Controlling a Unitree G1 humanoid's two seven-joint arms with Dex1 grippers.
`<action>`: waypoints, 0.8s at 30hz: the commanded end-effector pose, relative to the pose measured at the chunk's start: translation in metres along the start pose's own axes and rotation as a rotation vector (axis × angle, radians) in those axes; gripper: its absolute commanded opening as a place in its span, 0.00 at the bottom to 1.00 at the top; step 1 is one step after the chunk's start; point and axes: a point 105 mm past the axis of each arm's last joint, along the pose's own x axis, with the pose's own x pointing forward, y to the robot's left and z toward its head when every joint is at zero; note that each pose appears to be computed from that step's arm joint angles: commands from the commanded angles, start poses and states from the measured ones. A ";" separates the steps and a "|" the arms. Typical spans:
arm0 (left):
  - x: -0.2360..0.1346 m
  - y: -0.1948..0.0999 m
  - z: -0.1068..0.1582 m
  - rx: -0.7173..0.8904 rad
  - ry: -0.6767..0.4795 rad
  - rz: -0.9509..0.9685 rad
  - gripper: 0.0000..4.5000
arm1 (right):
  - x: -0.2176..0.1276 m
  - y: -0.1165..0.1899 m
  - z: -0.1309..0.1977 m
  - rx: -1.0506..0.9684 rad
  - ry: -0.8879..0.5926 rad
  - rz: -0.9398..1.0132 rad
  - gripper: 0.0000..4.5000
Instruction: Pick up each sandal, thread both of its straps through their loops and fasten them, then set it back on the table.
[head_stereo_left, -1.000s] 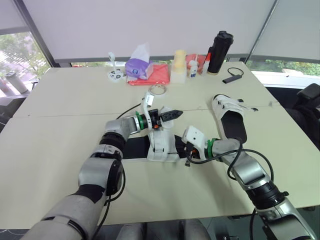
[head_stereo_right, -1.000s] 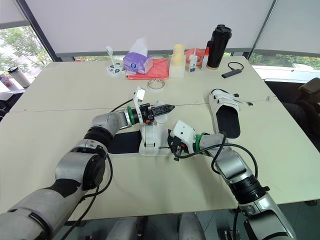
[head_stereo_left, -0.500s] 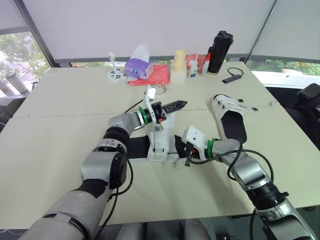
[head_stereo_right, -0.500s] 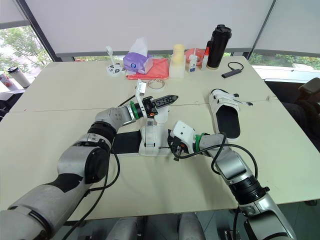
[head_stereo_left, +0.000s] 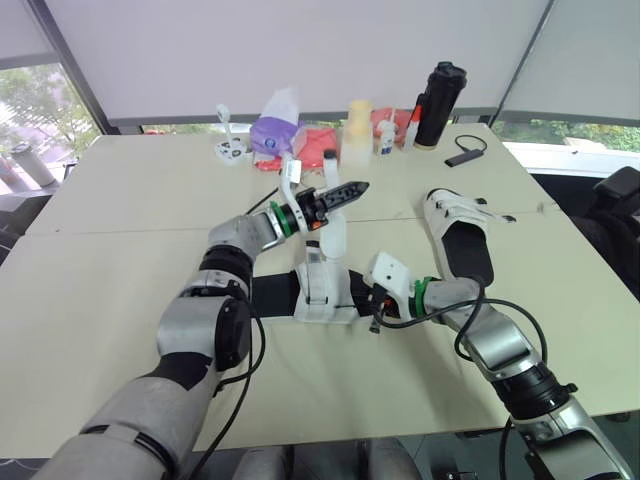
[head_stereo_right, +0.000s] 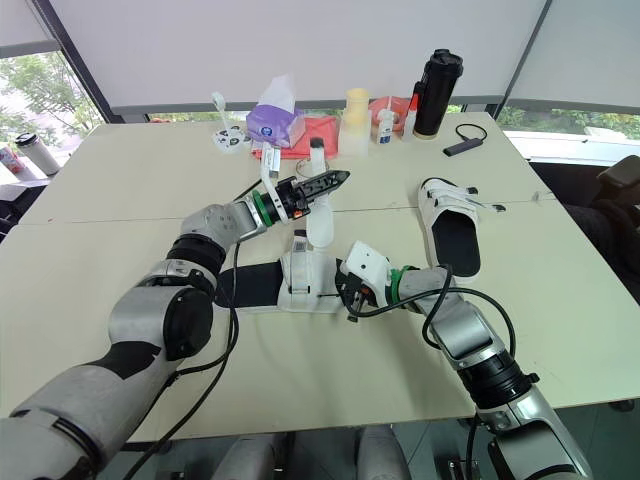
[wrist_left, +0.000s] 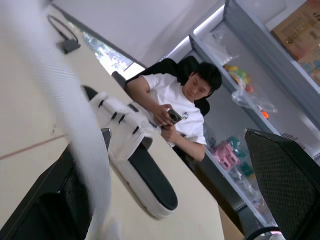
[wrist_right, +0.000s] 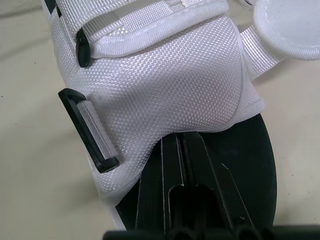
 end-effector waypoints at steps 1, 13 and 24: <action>0.005 -0.017 0.025 0.055 -0.054 -0.050 0.98 | 0.006 0.009 -0.016 0.030 0.055 0.029 0.00; 0.004 -0.016 0.021 0.071 -0.032 -0.047 0.01 | 0.007 0.009 -0.016 0.033 0.055 0.029 0.00; -0.036 -0.085 -0.017 0.286 0.241 -0.440 0.01 | 0.006 0.009 -0.016 0.033 0.056 0.030 0.00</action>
